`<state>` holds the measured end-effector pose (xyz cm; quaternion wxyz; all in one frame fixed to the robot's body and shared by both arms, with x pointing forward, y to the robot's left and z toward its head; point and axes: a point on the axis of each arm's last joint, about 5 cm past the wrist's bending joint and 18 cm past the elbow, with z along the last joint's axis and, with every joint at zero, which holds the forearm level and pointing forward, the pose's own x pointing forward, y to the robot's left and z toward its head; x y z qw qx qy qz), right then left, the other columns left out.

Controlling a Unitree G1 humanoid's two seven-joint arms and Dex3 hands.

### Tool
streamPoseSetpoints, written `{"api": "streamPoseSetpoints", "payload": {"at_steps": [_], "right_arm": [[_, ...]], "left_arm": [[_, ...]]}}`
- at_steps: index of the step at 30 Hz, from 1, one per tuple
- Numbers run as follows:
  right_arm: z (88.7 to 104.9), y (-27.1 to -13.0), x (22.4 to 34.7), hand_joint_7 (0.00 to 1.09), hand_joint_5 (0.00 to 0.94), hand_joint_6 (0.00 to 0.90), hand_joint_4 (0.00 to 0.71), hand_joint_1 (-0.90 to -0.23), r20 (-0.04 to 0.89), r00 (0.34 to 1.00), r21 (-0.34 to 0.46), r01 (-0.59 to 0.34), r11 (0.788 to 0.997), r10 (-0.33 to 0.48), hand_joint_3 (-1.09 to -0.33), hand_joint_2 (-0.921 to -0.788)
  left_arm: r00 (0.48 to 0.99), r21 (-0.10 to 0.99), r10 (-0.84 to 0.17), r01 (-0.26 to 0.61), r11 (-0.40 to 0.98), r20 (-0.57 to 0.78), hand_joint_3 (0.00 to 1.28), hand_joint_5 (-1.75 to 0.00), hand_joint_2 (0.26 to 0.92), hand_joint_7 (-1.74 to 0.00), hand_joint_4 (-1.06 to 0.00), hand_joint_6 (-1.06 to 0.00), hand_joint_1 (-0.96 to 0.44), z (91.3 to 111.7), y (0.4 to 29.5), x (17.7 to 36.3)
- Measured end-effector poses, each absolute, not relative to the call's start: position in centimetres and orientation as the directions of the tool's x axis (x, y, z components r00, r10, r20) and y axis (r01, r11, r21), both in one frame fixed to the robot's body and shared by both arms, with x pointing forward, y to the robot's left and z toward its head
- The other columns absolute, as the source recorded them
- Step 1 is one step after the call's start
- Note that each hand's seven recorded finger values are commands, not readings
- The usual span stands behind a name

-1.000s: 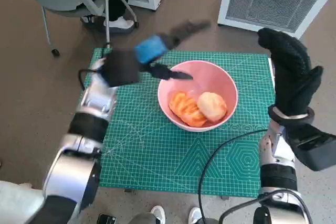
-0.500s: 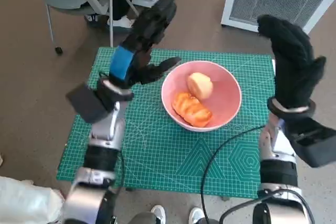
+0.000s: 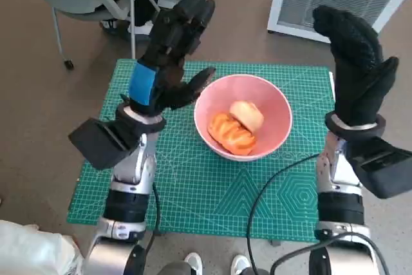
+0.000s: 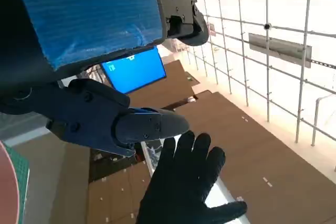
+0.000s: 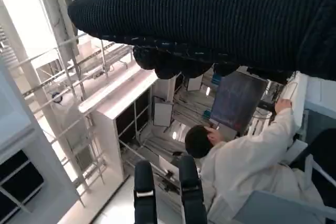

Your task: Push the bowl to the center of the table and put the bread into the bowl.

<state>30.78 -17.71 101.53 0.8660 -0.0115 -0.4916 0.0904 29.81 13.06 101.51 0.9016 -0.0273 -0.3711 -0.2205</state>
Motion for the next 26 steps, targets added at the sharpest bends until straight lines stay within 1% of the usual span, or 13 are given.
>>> {"api": "streamPoseSetpoints", "payload": {"at_steps": [6, 15, 26], "right_arm": [[101.68, -17.51, 30.78, 0.15, 0.0, 0.322, 0.339, -0.606, 0.847, 0.5, -0.118, -0.153, 0.981, 0.179, -0.752, -0.921], [101.86, -17.45, 30.77, 0.15, 0.0, 0.31, 0.334, -0.607, 0.845, 0.5, -0.124, -0.157, 0.98, 0.187, -0.752, -0.921], [102.15, -17.41, 30.77, 0.14, 0.0, 0.303, 0.313, -0.622, 0.84, 0.504, -0.134, -0.164, 0.977, 0.2, -0.751, -0.921]], "left_arm": [[0.641, 0.101, -0.356, 0.399, 0.911, 0.68, 0.42, 0.0, 0.921, -0.65, -0.19, 0.0, -0.5, 101.25, 13.12, 29.46], [0.641, 0.094, -0.335, 0.379, 0.921, 0.69, 0.42, -0.01, 0.921, -0.65, -0.19, 0.0, -0.49, 101.35, 13.1, 29.38], [0.644, 0.084, -0.322, 0.372, 0.925, 0.694, 0.41, -0.01, 0.921, -0.68, -0.2, 0.0, -0.45, 101.36, 13.2, 29.38]]}}
